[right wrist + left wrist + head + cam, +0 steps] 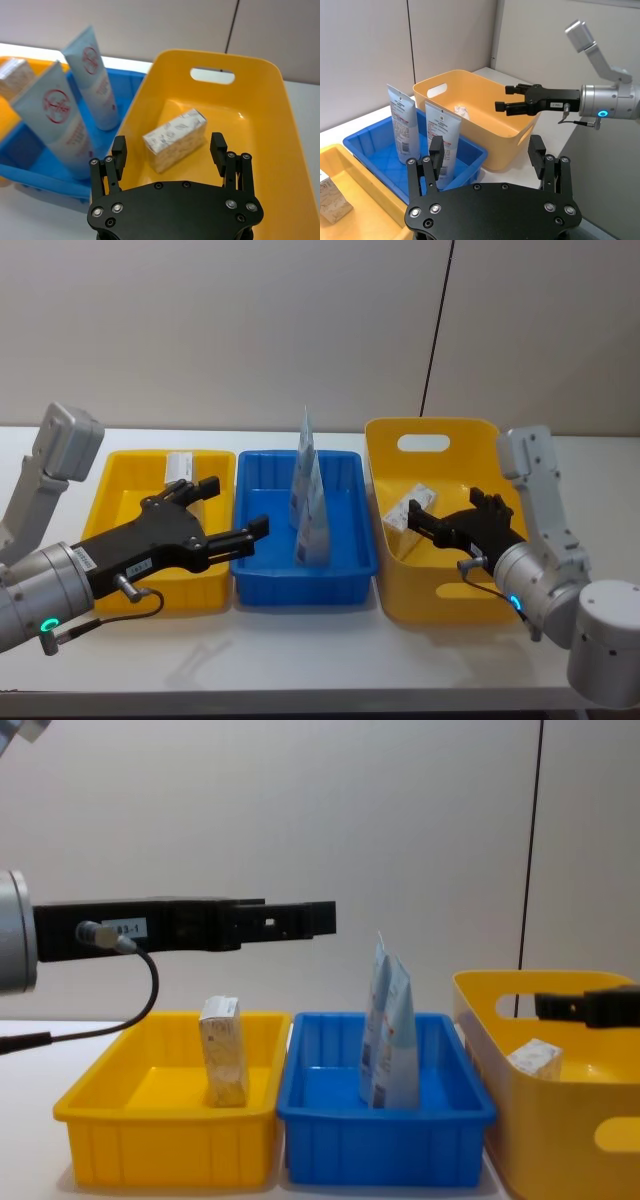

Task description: Bimanual collaborative sorting of washing and personal care products

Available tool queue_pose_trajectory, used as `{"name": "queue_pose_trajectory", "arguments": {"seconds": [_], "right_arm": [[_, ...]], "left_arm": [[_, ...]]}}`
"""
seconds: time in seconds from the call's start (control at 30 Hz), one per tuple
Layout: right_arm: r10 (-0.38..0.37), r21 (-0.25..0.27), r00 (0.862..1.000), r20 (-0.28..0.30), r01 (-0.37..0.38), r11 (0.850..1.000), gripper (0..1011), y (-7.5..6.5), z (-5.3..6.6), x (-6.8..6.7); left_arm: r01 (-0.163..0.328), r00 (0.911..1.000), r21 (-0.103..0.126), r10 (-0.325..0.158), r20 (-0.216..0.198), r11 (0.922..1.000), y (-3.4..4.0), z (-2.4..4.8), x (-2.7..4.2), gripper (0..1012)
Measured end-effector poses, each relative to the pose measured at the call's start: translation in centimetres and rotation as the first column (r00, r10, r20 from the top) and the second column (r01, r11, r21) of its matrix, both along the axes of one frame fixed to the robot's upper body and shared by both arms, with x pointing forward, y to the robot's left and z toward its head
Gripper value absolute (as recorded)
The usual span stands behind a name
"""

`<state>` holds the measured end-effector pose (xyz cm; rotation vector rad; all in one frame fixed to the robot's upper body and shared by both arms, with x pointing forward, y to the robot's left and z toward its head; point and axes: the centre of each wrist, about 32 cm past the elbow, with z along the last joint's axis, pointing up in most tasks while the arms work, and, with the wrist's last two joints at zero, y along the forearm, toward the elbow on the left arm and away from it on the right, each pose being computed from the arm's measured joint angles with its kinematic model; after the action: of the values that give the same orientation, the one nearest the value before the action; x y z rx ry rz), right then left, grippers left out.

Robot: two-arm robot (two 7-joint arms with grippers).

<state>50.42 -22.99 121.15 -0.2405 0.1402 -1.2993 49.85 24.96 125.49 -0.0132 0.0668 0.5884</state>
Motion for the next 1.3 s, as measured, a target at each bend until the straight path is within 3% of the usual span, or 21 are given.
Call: {"name": "queue_pose_trajectory", "arguments": {"seconds": [0.63, 1.0, 1.3], "right_arm": [[0.153, 0.096, 0.988, -0.002, -0.152, 0.984, 1003, 0.8, 3.1, -1.4], [0.204, 0.125, 0.978, -0.044, -0.197, 0.972, 1003, 2.1, 3.7, -1.5], [0.226, 0.120, 0.972, -0.063, -0.217, 0.969, 1003, 3.6, 3.5, -1.2]], "left_arm": [[0.000, 1.0000, 0.000, 0.000, 0.000, 1.0000, 0.00, 0.00, 0.00, 1001], [0.000, 1.0000, 0.000, 0.000, 0.000, 1.0000, 0.00, 0.00, 0.00, 1001], [0.000, 1.0000, 0.000, 0.000, 0.000, 1.0000, 0.00, 0.00, 0.00, 1001]]}}
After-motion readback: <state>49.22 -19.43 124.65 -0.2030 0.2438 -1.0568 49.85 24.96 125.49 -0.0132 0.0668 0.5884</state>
